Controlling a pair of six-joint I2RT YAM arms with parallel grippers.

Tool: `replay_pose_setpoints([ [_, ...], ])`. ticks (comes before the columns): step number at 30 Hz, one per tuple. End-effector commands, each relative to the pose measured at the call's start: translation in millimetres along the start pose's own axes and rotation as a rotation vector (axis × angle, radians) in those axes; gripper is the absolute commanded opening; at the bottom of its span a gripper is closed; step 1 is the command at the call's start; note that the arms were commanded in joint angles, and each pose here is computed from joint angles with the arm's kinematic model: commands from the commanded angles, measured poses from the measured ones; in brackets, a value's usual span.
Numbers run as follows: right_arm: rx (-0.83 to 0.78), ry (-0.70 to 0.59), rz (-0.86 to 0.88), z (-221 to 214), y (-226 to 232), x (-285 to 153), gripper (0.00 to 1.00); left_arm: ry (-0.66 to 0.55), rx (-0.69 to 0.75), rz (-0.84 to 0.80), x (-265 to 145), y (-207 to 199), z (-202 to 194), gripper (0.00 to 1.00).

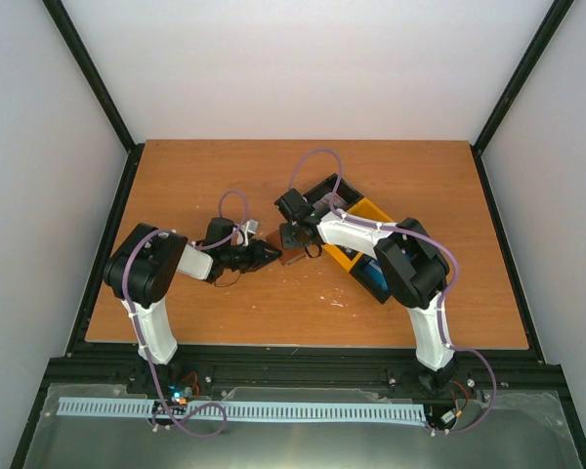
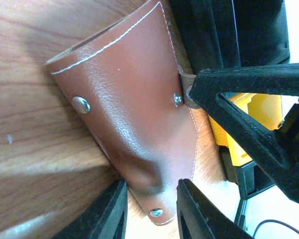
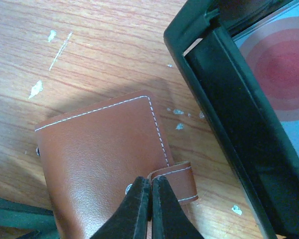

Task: Put the credit cards into the card holder
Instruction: Close the card holder at the center of the board.

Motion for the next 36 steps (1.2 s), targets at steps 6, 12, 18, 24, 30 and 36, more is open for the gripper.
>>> replay_pose_setpoints([
  [6, -0.045, 0.019, 0.040, -1.2, 10.5, 2.3, 0.03, 0.148, -0.306, 0.509, -19.3, 116.1, -82.7, 0.31],
  [12, -0.066, 0.040, 0.045, -5.1, 11.6, 6.3, 0.03, 0.149, -0.302, 0.499, -17.5, 115.1, -81.1, 0.31],
  [18, -0.071, 0.049, 0.050, -6.3, 13.3, 8.5, 0.04, 0.150, -0.305, 0.499, -17.2, 115.7, -81.5, 0.31],
  [24, -0.077, 0.060, 0.047, -7.9, 13.6, 9.7, 0.09, 0.151, -0.306, 0.500, -16.9, 116.6, -82.1, 0.31],
  [30, -0.070, 0.050, 0.073, -5.9, 17.2, 6.7, 0.12, 0.152, -0.306, 0.500, -17.0, 116.3, -82.6, 0.31],
  [36, -0.063, 0.041, 0.081, -4.7, 18.0, 4.6, 0.20, 0.153, -0.306, 0.501, -17.1, 117.0, -82.9, 0.31],
])
Point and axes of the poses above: each gripper's point midway between its finger pads, its own x axis out along the fingers, its own y axis along the line the jaws close on, z = x × y, the point moved 4 cm from there along -x, back along the fingers, and after that the axes turned 3 degrees about x, right-handed, at the moved point
